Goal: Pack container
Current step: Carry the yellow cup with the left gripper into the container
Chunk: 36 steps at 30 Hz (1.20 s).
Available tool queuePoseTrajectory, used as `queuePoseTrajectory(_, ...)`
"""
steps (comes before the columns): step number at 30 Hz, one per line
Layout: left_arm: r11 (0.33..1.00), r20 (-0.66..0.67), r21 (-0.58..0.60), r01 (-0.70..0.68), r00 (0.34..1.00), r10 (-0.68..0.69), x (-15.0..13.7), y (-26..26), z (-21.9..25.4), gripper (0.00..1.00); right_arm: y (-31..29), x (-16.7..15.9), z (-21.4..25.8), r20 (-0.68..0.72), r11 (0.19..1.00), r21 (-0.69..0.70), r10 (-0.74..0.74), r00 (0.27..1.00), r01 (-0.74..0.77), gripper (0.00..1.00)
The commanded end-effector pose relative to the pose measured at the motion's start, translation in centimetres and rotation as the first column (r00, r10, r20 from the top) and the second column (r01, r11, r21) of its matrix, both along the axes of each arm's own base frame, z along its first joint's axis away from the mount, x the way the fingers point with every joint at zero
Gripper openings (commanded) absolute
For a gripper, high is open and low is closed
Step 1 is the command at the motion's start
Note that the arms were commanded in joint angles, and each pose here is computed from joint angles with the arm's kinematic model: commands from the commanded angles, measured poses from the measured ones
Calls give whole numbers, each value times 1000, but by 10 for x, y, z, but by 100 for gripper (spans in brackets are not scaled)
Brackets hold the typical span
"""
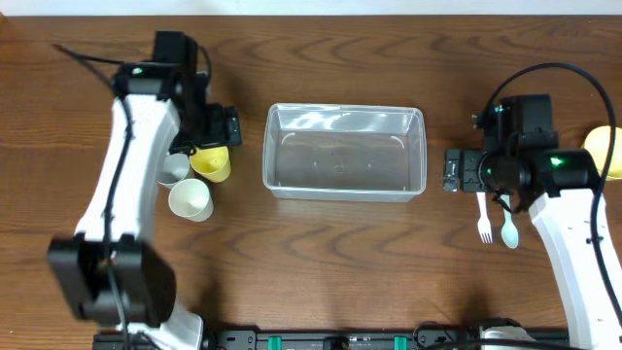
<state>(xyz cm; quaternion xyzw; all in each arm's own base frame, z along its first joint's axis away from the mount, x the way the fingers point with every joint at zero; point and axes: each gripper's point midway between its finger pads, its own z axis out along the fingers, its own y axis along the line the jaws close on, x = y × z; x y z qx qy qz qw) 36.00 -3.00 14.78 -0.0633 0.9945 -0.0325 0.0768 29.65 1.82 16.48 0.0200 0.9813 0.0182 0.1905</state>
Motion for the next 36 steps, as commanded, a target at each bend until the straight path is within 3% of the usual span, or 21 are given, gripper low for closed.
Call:
queuePoseTrajectory(1,999,-47,20,47,998,-46,6,-6,-21,99,-2,6,2,2,1000,2,-18,1000,18,99)
queuePoseTrajectory(9,998,-169,25,59,984,-54,11,-9,-73,100,-2,7,-8,-34,1000,0,-18,999,18,99)
queuePoseTrajectory(17,995,-243,80,66,969,-45,8,0,-102,70,-2,6,-9,-41,1000,-1,-18,999,18,98)
queuePoseTrajectory(23,995,-237,80,65,970,-44,10,0,-103,31,-2,4,-10,-48,1000,-1,-18,999,18,96)
queuePoseTrajectory(27,995,-229,79,64,972,-45,12,-1,-103,13,-2,3,-10,-52,1000,-2,-18,998,18,97)
queuePoseTrajectory(31,995,-223,79,64,974,-45,13,-1,-103,6,-2,2,-10,-56,1000,-2,-18,998,18,96)
queuePoseTrajectory(36,993,-209,78,86,976,-68,16,-2,-102,6,-2,2,-10,-56,1000,-2,-18,998,18,97)
